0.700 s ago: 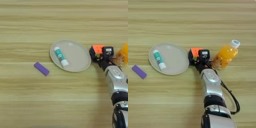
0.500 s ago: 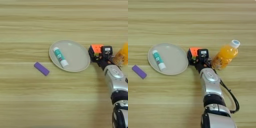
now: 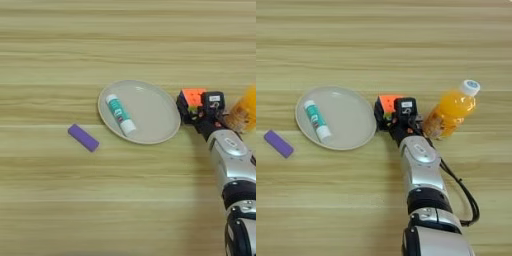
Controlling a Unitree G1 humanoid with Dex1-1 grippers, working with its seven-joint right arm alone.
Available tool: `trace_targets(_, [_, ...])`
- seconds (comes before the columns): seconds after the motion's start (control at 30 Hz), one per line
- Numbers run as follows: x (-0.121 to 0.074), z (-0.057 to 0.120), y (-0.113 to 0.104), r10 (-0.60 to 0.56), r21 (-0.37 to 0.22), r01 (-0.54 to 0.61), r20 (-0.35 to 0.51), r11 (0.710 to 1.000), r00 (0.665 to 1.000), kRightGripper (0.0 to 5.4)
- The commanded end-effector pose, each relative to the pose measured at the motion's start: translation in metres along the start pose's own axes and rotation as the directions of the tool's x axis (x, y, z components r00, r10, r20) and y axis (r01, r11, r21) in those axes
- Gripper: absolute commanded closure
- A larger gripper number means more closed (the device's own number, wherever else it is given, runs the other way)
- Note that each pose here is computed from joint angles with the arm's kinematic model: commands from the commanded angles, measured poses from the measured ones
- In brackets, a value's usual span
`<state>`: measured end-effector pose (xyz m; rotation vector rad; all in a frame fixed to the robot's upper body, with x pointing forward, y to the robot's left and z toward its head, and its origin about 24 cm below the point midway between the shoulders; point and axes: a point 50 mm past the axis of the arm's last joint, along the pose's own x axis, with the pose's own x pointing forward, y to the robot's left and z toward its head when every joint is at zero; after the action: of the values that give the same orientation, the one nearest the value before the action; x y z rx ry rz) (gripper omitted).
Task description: Move the objects on the table
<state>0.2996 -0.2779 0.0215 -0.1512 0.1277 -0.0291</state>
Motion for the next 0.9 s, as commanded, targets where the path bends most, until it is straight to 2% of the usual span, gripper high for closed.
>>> trace_targets(0.03, [0.0135,0.0348,-0.008,-0.002,-0.053,0.008,0.11,0.999,0.994,2.04])
trace_targets(0.63, [0.0138,0.0354,-0.0103,-0.01,-0.051,0.016,0.113,0.999,0.994,2.04])
trace_targets(0.67, [0.0138,0.0359,-0.0105,-0.011,-0.052,0.017,0.115,0.999,0.993,1.75])
trace_targets(0.9, [0.0125,0.0436,-0.012,-0.022,-0.048,0.03,0.158,0.998,0.987,1.16])
